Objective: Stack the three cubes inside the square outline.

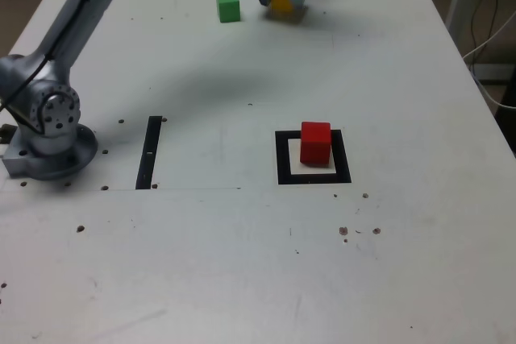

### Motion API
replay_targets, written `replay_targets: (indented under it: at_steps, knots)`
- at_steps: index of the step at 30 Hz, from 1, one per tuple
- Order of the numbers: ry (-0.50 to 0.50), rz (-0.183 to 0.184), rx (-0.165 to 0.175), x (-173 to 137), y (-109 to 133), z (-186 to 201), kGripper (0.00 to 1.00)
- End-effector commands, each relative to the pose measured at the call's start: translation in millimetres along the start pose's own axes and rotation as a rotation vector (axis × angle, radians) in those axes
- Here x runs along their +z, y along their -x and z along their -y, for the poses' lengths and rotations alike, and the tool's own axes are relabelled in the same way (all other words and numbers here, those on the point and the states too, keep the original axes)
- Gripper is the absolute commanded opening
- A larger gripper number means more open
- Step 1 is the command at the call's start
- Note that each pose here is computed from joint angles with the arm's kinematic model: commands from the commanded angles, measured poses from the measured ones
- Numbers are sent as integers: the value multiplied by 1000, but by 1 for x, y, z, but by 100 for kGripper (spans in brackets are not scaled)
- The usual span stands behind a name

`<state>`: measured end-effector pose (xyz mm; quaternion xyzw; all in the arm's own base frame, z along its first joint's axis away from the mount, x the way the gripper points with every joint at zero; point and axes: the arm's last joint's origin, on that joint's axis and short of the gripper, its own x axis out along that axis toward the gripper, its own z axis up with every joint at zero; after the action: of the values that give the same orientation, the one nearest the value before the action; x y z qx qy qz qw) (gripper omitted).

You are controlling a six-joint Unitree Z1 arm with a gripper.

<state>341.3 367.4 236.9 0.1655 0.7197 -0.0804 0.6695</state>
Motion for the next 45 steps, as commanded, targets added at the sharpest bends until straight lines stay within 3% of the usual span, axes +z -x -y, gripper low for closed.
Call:
replay_targets:
  at_steps: [1,7,15,22,29,45]
  knots:
    - [11,24,41,-1,25,9,11]
    - [60,51,27,-4,49,39,10]
    - [211,34,26,2,86,101,11]
    - [325,32,3,21,108,170,11]
    - [336,42,-16,44,122,230,11]
    - [272,41,-21,83,136,317,11]
